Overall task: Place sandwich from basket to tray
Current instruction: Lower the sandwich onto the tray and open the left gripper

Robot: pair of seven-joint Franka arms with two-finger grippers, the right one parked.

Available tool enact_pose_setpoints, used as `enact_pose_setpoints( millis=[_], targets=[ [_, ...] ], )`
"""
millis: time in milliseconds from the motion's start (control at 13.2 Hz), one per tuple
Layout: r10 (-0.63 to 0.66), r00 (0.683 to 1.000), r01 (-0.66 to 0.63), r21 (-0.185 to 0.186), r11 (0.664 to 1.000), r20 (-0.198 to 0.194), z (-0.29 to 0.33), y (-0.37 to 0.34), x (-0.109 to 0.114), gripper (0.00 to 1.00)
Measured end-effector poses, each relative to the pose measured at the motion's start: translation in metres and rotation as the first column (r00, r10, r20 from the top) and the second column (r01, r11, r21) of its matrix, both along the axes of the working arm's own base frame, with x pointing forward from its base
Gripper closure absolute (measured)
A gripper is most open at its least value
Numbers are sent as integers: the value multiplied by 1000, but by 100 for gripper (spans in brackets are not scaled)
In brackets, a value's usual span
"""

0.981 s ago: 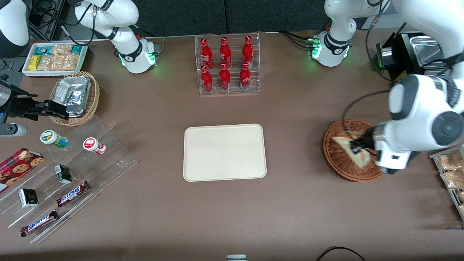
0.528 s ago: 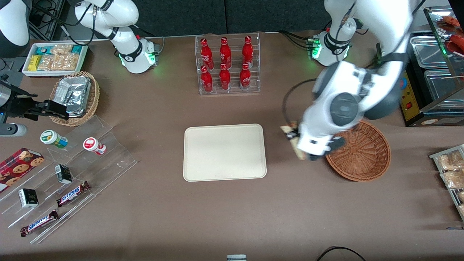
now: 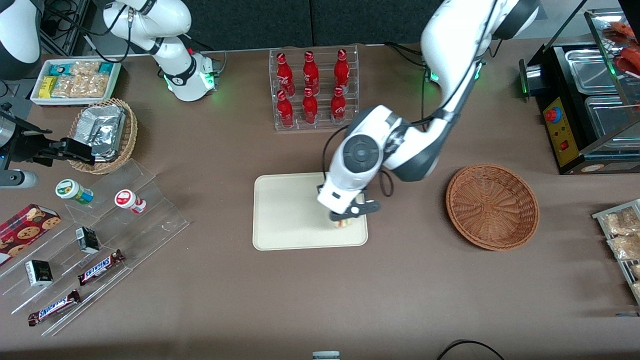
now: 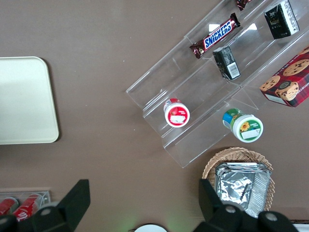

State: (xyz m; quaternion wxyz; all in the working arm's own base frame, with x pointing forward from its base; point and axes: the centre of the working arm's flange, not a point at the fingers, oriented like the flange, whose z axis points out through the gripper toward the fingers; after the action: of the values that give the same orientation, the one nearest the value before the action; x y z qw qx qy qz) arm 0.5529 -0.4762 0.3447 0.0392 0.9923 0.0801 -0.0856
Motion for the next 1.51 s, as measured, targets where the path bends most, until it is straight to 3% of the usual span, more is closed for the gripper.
enact_pose_setpoints(
  millis=[226,377,906,1283,1509],
  targets=[
    [-135,991,135,-1,991,-25,-37,-20,-16,85],
    [-148,989,148,-7,989,-16,-68,-31,-19,85],
    [-134,991,133,27,991,10,-125,-24,-8,85],
    [-124,992,123,41,992,27,-120,-28,-10,37],
    [-125,992,128,98,987,-32,-75,-17,-11,3]
  ],
)
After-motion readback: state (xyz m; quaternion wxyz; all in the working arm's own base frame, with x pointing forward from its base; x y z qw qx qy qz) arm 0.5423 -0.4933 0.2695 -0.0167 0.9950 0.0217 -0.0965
